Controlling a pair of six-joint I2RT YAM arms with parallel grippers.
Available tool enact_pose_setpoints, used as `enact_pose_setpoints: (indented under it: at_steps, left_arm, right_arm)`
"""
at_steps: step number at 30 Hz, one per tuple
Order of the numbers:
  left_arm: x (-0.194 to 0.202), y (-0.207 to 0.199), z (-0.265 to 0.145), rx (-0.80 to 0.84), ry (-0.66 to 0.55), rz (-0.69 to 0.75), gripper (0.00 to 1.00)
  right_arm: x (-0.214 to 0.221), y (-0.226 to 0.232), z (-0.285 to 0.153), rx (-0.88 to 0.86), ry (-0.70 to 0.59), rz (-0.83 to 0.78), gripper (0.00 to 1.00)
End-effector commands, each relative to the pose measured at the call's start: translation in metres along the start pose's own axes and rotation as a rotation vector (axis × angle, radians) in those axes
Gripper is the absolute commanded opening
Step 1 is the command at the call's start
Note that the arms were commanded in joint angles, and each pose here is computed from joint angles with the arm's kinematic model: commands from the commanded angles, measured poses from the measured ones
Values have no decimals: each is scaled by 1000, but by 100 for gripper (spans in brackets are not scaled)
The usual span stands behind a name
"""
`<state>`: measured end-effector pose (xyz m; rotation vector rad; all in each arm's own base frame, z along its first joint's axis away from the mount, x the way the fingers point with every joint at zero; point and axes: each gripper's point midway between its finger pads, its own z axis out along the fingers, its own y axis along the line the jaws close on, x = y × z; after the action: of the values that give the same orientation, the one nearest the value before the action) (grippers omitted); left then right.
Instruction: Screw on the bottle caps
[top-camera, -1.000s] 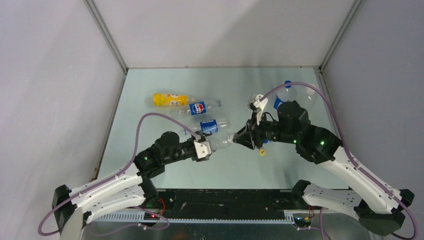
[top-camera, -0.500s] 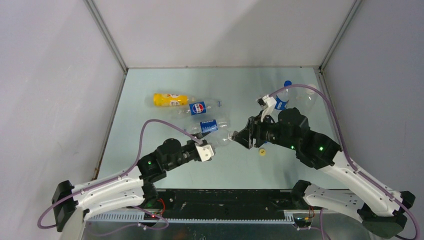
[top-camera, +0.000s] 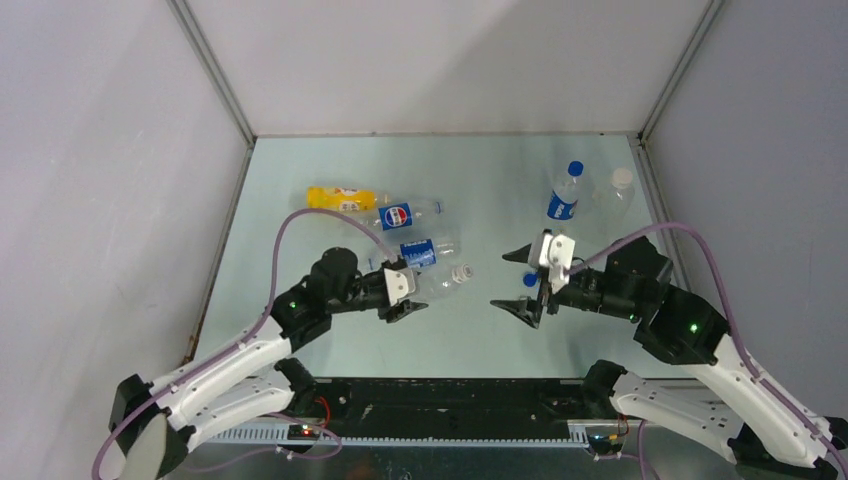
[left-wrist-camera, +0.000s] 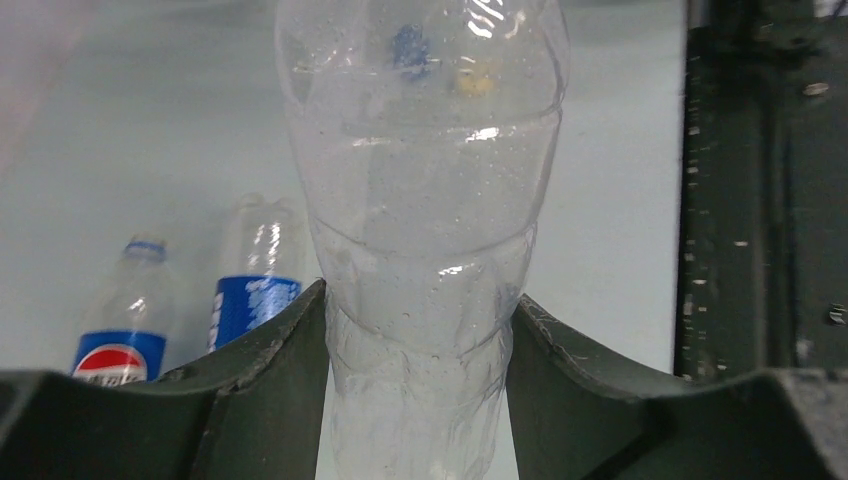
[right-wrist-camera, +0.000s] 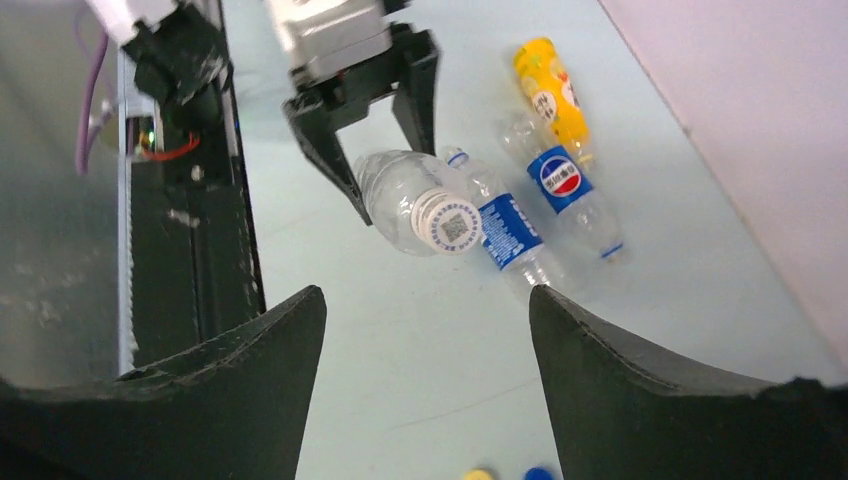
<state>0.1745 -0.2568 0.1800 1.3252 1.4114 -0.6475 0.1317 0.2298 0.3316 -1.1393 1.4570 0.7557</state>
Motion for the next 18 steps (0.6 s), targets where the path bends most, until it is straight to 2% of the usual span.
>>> enact_pose_setpoints:
  at_steps: [1, 8, 18]
  left_arm:
    - [-35, -32, -7, 264, -83, -28, 0]
    - [-39, -48, -7, 404, -73, -42, 0]
    - [-41, -48, -6, 425, -63, -33, 0]
  right_arm:
    - [3, 18, -4, -170, -7, -312, 76]
    - [14, 32, 5, -299, 42, -322, 70]
    - [5, 34, 13, -340, 26, -337, 63]
